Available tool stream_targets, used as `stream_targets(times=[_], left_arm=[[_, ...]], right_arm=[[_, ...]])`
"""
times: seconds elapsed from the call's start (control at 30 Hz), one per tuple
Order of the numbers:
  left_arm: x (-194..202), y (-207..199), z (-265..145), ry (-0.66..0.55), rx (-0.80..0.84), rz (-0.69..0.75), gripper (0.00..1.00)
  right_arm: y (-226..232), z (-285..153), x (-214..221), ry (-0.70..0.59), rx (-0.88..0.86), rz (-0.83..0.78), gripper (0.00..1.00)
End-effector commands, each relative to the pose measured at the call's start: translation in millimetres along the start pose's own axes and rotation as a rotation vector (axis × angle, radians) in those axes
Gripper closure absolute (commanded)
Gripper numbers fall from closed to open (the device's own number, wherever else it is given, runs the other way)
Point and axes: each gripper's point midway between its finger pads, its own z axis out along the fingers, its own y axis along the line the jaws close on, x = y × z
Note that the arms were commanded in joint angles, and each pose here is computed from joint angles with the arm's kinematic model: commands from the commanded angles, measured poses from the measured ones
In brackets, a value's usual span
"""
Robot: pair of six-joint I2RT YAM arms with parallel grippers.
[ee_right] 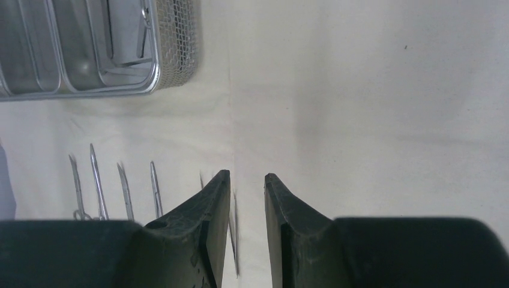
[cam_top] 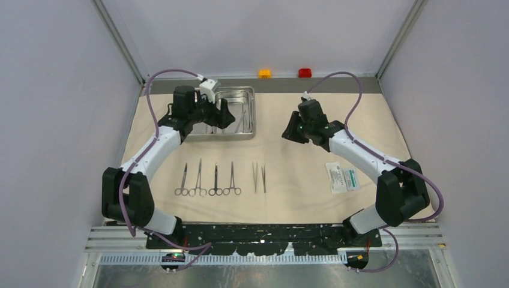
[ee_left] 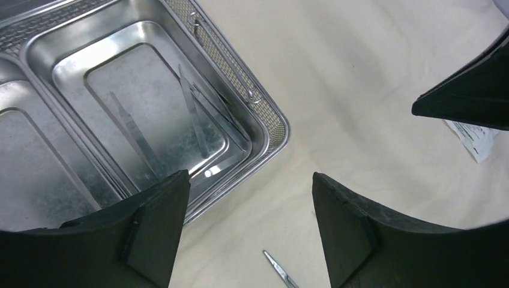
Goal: Open and lay out the surgical kit
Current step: Adjust the medical item in the surgical kit.
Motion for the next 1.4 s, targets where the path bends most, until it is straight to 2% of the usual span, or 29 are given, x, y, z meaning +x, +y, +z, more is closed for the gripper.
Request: stream_targets(times=[0.0,0.27,0.5,0.83,1.37], left_arm=[[5.8,-19.3,1.9,0.053,0.107,0.004,0.25],[64.4,-89.1,15.9,0.166,0.306,0.219,0.35],[105.9,-124.4,37.4,0.294,0.374,0.241,0.44],[143.2,-153.8,47.0,0.373,0.422,0.298,0.4],[202.8,-191.7,48.7,0.459,0.466,0.649,0.38]], right_arm=[[25.1,-13.8,-6.1,0.006,-0.187,-0.16,0.67],[6.5,-27.9,-37.0,-0.074,-0.221,-0.195,0.72],[-22.4,-38.1,-65.2,-0.149,-0.207,-0.127,0.75],[-37.1,-44.4,-78.3,-0.182,-0.228,-0.085,0.75],[-61.9,-42.4,-87.2,-0.189,-0.245,-0.005,0.76]])
